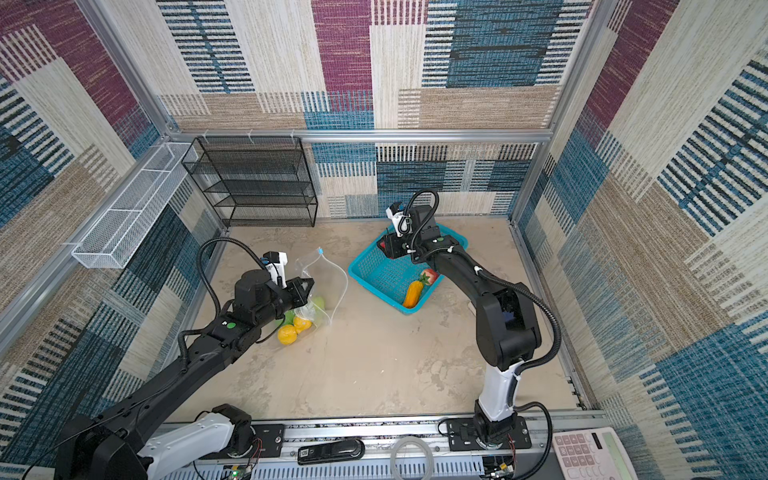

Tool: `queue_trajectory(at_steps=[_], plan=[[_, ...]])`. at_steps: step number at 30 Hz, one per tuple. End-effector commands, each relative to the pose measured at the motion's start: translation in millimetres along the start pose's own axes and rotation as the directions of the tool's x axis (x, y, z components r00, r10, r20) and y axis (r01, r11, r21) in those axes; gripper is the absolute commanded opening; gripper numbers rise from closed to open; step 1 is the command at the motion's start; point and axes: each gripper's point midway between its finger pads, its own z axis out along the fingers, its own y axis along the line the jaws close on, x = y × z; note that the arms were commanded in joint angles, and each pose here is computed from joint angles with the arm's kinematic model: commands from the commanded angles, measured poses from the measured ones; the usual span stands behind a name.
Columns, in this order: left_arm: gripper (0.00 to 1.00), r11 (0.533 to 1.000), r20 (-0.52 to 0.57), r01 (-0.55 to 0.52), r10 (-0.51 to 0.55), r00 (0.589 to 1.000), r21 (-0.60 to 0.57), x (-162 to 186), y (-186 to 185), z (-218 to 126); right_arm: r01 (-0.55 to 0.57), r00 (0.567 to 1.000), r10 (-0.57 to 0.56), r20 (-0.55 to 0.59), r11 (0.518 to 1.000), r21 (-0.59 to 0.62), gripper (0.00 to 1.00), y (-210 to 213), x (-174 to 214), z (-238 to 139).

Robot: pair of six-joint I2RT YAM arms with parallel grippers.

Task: Place the food in the zip-top bag and seal the zipper
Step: 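Carry the red-and-yellow apple into the bag mouth and release it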

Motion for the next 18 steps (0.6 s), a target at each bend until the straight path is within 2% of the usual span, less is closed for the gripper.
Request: queue_trajectory(at_steps=[1,7,10,15,18], plan=[[0.0,1.0,0.016,-0.016,0.016,1.0,0.004,-3.8,-1.7,-0.1,0.102,0.994,-0.095,0.057,0.985,-0.138,0.54,48.3,-11.1,-6.9],[0.0,1.0,0.014,-0.016,0.016,1.0,0.007,-4.6,-3.3,-0.4,0.253,0.966,-0.222,0.128,0.913,-0.321,0.54,133.9,-11.1,-16.9],[0.0,1.0,0.013,-0.015,0.015,1.0,0.008,-5.0,-3.7,-1.2,0.296,0.954,-0.252,0.161,0.87,-0.394,0.54,163.9,-10.2,-20.5],[0.0,1.0,0.015,-0.017,0.017,1.0,0.006,-5.2,-3.7,-2.9,0.322,0.946,-0.274,0.171,0.826,-0.462,0.54,187.2,-2.6,-14.8],[0.0,1.0,0.021,-0.022,0.022,1.0,0.006,-6.4,-4.0,-4.0,0.311,0.951,-0.273,0.148,0.825,-0.472,0.53,190.0,6.6,-4.5]])
